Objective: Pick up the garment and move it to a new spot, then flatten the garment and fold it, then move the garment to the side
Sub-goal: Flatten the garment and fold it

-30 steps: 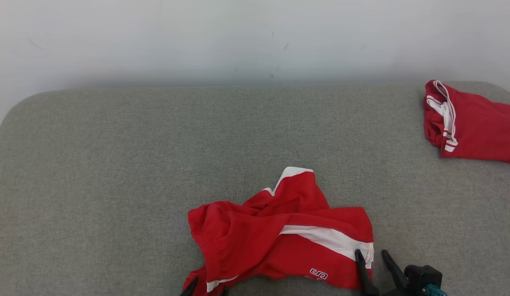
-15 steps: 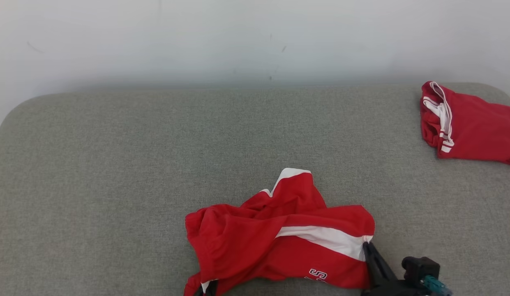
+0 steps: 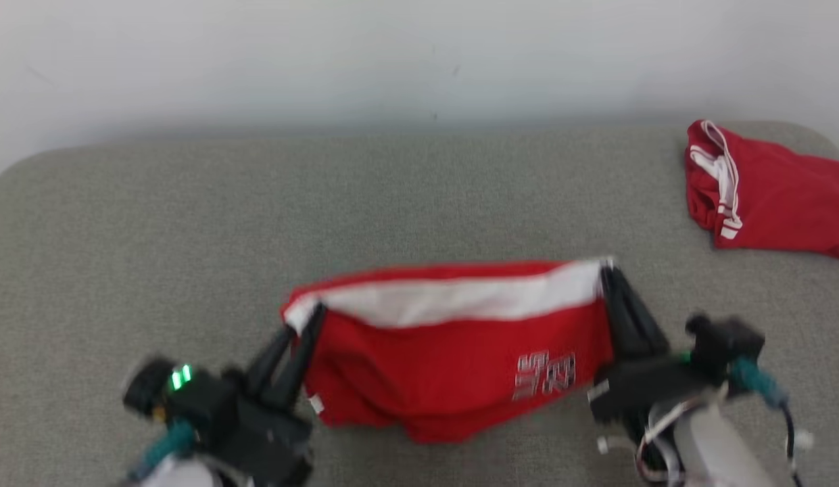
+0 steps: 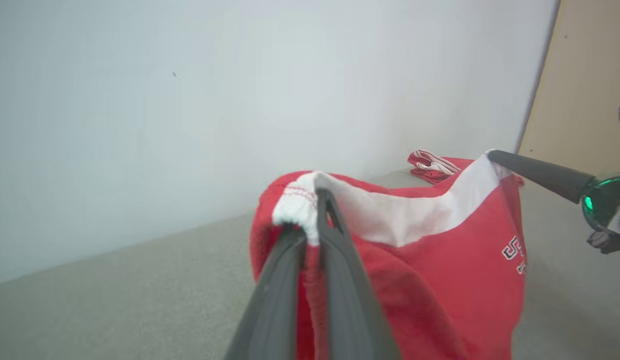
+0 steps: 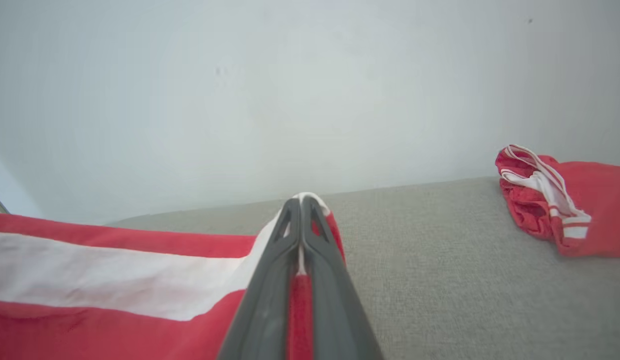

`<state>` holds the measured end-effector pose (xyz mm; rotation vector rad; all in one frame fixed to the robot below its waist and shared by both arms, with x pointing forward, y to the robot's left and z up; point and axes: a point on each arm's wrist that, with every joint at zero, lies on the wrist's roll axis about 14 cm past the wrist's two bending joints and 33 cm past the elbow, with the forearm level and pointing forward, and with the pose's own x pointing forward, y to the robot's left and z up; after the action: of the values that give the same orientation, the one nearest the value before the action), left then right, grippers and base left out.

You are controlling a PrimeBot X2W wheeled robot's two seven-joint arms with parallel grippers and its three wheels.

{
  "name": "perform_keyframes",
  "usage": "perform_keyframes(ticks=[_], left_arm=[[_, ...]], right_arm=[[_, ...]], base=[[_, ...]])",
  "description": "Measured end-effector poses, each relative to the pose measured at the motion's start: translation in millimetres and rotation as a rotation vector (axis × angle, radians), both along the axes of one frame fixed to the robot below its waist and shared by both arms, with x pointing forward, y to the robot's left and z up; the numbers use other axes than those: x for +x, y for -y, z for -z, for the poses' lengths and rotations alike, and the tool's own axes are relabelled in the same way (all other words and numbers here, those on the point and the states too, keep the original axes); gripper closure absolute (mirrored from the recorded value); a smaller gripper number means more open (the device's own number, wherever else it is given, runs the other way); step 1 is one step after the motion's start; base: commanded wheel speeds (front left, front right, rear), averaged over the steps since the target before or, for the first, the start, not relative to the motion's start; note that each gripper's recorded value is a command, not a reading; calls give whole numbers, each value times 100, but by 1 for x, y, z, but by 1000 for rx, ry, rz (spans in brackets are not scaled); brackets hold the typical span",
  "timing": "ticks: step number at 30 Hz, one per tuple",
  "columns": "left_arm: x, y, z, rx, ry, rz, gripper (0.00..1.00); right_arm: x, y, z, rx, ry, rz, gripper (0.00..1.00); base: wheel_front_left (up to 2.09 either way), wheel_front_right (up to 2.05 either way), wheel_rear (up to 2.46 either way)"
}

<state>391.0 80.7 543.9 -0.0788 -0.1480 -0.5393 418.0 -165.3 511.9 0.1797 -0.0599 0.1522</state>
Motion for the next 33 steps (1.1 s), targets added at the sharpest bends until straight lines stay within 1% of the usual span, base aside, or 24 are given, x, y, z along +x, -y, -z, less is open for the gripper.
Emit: perform_keyframes(ticks=[6,8,10,13,18,21,25,30,32,33], left_arm=[[63,5,-73,44,157,84,100],[85,5,-95,58,192,100,100],[108,5,-116,44,210,109,100],[142,1,-144,53,250,107,100],[194,-2,-177,15,280,102,100],[224,-5,-182,15,279,87,100],[258,-8,-185,18,281,72,100],[289,-7,-186,0,280,66,100],[297,-3,-187,-7,274,77,100],[302,-1,-185,10,271,80,100]], right_arm=[[60,-5,-74,-32,175,-41,100],[83,-6,-100,-20,228,-47,100],[106,-8,-128,-24,287,-56,100],[138,-12,-168,-28,369,-67,100],[184,-22,-215,-39,455,-87,100],[209,-29,-232,-46,478,-100,100],[242,-36,-240,-44,477,-108,100],[274,-38,-241,-51,460,-97,100],[284,-38,-242,-71,452,-90,100],[288,-38,-242,-93,448,-84,100]], base=[[0,0,0],[0,0,0],[0,0,0],[0,0,0],[0,0,0],[0,0,0],[0,0,0],[0,0,0],[0,0,0],[0,0,0]])
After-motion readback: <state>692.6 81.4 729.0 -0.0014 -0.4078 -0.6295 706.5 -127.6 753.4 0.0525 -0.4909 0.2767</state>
